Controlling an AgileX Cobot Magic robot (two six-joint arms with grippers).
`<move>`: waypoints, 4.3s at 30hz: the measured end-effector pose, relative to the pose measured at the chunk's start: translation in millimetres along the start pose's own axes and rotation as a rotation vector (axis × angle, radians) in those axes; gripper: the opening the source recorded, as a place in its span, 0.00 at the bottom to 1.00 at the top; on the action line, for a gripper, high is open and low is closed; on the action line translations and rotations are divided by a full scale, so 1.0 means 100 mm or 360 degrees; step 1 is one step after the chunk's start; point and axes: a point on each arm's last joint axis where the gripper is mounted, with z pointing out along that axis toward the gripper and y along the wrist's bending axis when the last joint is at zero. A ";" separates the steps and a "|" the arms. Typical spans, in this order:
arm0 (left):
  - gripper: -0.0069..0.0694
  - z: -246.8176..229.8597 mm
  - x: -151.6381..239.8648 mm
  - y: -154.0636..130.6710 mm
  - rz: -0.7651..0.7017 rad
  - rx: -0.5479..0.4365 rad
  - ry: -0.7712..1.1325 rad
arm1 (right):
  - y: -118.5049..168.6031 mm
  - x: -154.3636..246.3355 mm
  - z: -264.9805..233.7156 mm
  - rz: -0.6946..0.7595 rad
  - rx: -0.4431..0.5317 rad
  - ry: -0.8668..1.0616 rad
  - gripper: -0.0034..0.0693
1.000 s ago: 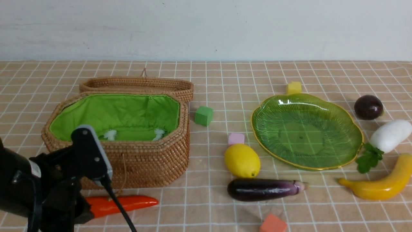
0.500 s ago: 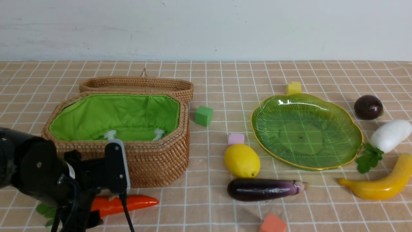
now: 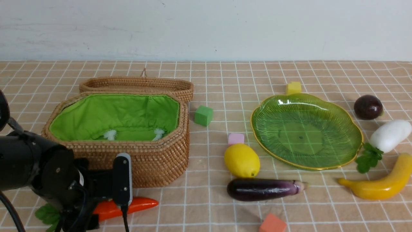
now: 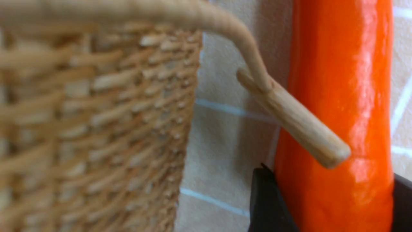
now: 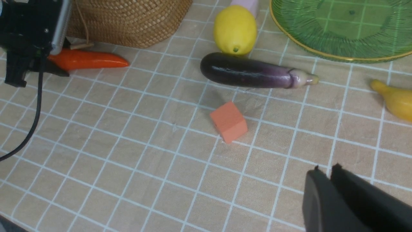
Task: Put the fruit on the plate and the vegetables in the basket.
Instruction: Use the left arm to grab a carrot and put it into the left basket, then grab an eggplant with your right arm and place it in the basket on the left, then use the right arm to grab a lemon and put it into the right plate
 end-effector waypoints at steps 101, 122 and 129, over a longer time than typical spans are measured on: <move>0.07 -2.30 0.54 -1.39 -0.1516 -0.0388 -0.1540 | 0.54 -1.31 2.84 -0.1313 -0.0348 0.0626 0.63; 0.07 -2.41 0.55 -1.30 -0.1538 -0.0566 -0.1727 | 1.75 -1.87 3.66 -0.1429 -0.0535 -0.0084 0.96; 0.07 -2.41 0.55 -1.30 -0.1538 -0.0565 -0.1725 | 1.37 -2.24 2.79 -0.1127 -0.0235 0.0253 0.80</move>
